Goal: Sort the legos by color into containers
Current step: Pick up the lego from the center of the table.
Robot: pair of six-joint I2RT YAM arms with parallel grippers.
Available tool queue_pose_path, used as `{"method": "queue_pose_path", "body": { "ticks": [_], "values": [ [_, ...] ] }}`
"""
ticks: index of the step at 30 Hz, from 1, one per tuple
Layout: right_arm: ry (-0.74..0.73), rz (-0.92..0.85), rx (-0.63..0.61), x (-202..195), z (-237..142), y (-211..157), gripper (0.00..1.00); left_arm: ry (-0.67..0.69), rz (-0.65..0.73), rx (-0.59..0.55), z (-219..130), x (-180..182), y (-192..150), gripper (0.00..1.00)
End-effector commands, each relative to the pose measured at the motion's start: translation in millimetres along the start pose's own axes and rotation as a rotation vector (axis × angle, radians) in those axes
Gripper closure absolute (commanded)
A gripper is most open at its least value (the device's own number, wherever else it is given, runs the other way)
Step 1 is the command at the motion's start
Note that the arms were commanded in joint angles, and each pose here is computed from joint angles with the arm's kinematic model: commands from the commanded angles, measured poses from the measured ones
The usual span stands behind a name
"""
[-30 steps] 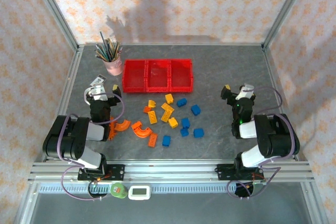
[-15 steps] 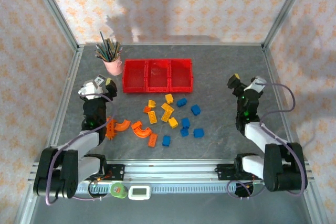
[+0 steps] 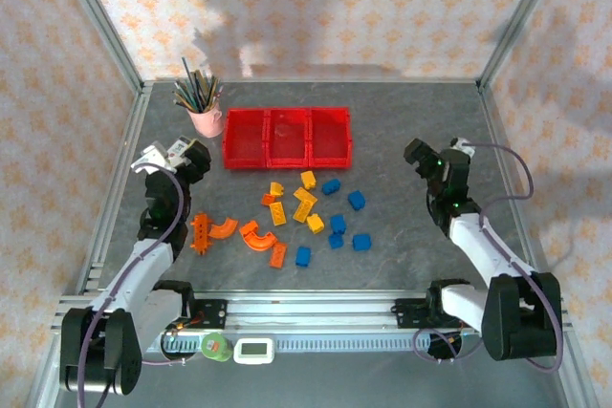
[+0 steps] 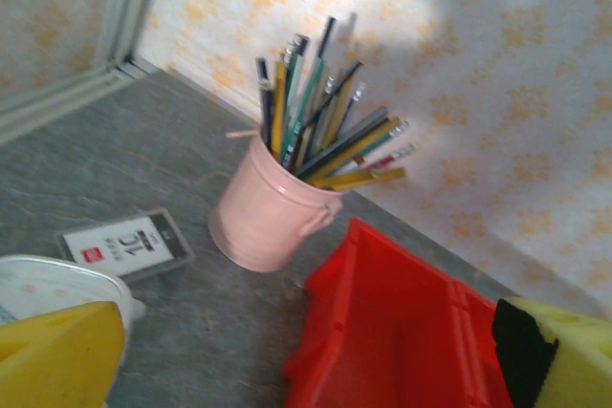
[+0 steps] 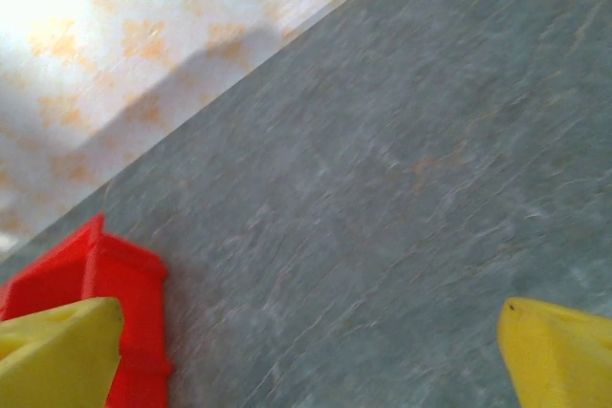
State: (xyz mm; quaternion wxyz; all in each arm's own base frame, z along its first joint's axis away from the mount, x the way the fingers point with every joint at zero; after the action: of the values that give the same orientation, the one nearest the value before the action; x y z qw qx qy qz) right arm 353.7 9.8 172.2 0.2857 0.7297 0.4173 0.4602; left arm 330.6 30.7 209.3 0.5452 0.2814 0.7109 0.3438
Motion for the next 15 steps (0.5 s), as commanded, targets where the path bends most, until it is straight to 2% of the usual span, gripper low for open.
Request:
{"method": "queue_pose_path", "body": {
  "ticks": [1,8,15],
  "values": [
    [0.066,-0.035,0.096,29,-3,-10,0.0,-0.047,-0.027,0.164,-4,-17,-17,0.01],
    [0.139,-0.106,0.242,59,-10,-42,0.0,-0.087,0.046,0.37,-20,-53,-58,0.01],
    [0.203,-0.191,0.374,92,-23,-89,0.0,-0.137,0.119,0.585,-34,-94,-118,0.01]
  ]
}}
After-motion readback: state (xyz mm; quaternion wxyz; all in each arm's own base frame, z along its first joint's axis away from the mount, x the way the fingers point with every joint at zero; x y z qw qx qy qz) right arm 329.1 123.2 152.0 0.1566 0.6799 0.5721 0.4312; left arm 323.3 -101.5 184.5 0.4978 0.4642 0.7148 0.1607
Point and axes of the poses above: each hand's point on the last joint's axis, 136 mm out from that joint toward the fingers, its own z axis out along the fingers, its own x axis along the line the jaws close on, y = z × x, the point moved 1 cm from there along -z, back along the fingers, and after that the axes turned 5 degrees about -z, right-handed, at the moved point
